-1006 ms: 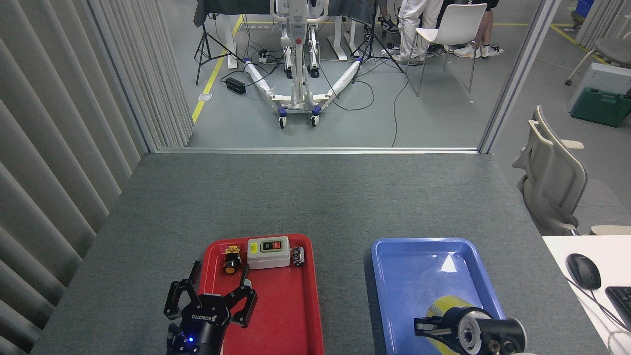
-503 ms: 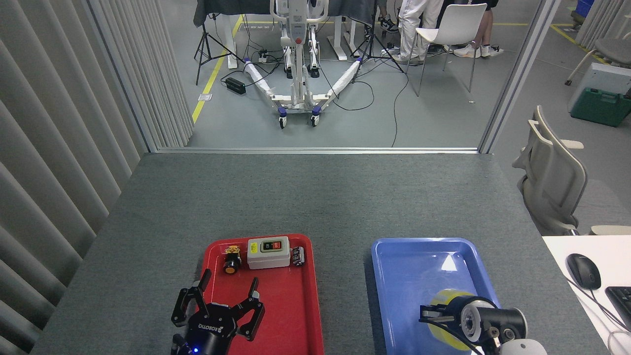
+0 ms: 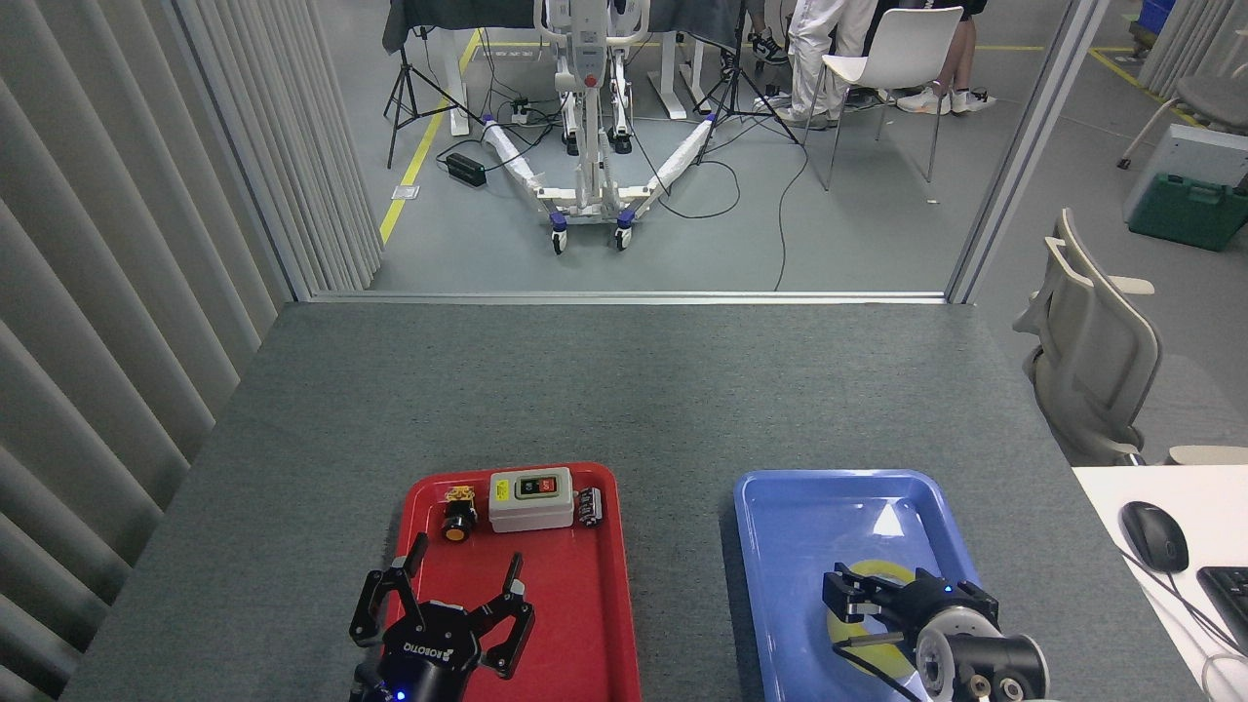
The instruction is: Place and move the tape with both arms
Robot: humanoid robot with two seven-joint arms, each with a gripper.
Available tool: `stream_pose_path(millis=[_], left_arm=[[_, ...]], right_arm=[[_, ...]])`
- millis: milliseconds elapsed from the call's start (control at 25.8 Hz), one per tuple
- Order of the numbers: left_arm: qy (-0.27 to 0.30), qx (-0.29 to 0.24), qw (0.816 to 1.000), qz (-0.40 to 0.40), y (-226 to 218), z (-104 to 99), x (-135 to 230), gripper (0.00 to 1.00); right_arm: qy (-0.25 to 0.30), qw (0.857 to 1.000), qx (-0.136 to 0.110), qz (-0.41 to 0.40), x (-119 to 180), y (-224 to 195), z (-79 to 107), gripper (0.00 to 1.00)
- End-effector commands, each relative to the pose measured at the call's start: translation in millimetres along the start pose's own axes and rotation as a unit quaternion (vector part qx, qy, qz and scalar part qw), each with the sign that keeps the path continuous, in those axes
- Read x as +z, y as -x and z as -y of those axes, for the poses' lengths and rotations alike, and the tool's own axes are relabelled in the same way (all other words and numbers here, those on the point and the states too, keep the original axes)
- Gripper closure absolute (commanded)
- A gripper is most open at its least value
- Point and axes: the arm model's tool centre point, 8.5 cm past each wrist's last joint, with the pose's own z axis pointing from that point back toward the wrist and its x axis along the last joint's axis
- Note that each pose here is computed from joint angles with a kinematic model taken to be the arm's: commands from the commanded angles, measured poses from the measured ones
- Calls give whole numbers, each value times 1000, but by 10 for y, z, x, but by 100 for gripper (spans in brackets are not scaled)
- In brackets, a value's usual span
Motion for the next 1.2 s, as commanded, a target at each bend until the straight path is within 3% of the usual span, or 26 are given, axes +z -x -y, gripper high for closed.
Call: stream_pose_path(millis=[0,116,232,658,890,1161], left_arm=[[-1,13,1000,10,-16,-6,-33,0],[-2,21,999,27,-9,-12,-41,0],[-3,11,999,44,67,-24,-60,0],[-9,5,999,50,91,-68,-68,0],[-5,7,999,51,69,-45,-18,0],[-17,10,999,48,47,-131,21,0]], right_arm=[[145,989,14,-20,95,79,-49,8],[244,969,16,-32,199,170,-134,2],[295,955,13,-32,267,154,-180,2],[304,952,7,-30,302,123,-275,1],[383,924,15,-18,418,105,-272,1],[375,927,14,-2,421,53,-348,1]])
